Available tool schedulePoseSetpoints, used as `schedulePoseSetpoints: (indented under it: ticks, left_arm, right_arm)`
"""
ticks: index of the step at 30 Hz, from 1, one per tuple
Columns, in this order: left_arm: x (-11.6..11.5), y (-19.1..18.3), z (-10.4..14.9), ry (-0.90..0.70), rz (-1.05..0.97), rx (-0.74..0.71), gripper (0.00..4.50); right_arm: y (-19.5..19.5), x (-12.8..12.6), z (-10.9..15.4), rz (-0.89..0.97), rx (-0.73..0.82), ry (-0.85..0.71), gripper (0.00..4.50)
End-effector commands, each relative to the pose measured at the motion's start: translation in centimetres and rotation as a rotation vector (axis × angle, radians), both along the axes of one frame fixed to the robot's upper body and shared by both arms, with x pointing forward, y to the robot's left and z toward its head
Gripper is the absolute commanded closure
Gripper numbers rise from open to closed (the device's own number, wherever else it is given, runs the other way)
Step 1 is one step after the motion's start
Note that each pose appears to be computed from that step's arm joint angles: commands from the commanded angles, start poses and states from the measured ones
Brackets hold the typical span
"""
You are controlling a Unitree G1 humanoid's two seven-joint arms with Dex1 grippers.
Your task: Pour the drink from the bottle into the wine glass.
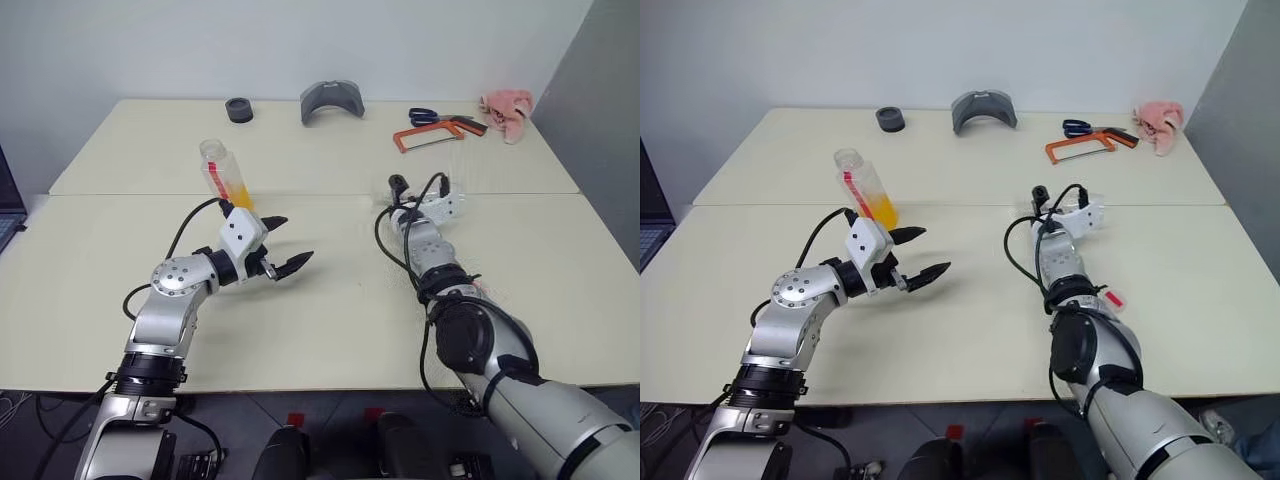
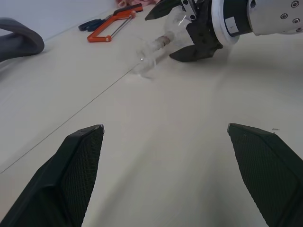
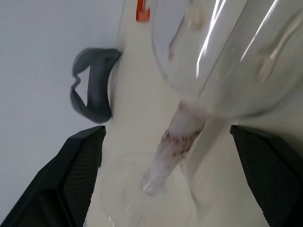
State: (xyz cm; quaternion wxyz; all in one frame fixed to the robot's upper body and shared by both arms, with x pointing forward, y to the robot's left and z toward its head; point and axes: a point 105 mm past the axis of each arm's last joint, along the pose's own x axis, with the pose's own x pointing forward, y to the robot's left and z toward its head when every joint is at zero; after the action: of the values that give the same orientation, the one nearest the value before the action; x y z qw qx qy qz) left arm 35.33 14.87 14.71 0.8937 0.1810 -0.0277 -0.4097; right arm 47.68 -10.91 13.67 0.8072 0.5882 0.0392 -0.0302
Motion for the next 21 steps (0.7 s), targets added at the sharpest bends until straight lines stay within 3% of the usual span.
schedulePoseSetpoints:
  ticks: [1, 5, 14, 21]
  left_arm:
    - [0.0, -0.1, 0.6, -0.044, -0.016, 0.016, 0.01]
    - [0.1, 0.1, -0.1, -0.037, -0.019, 0.013, 0.00]
    - [0.4, 0.6, -0.8, -0.037, -0.027, 0.026, 0.00]
    - [0.3, 0.5, -1.2, -0.037, -0.028, 0.021, 0.00]
  right_arm:
    - [-0.4, 0.2, 0.5, -0.017, 0.017, -0.003, 0.00]
    - [0.4, 0.2, 0.5, 0.010, 0.057, 0.014, 0.92]
    - [1.5, 0.4, 1.2, 0.047, 0.054, 0.008, 4.25]
    - [1.0, 0.1, 0.1, 0.036, 0.024, 0.025, 4.35]
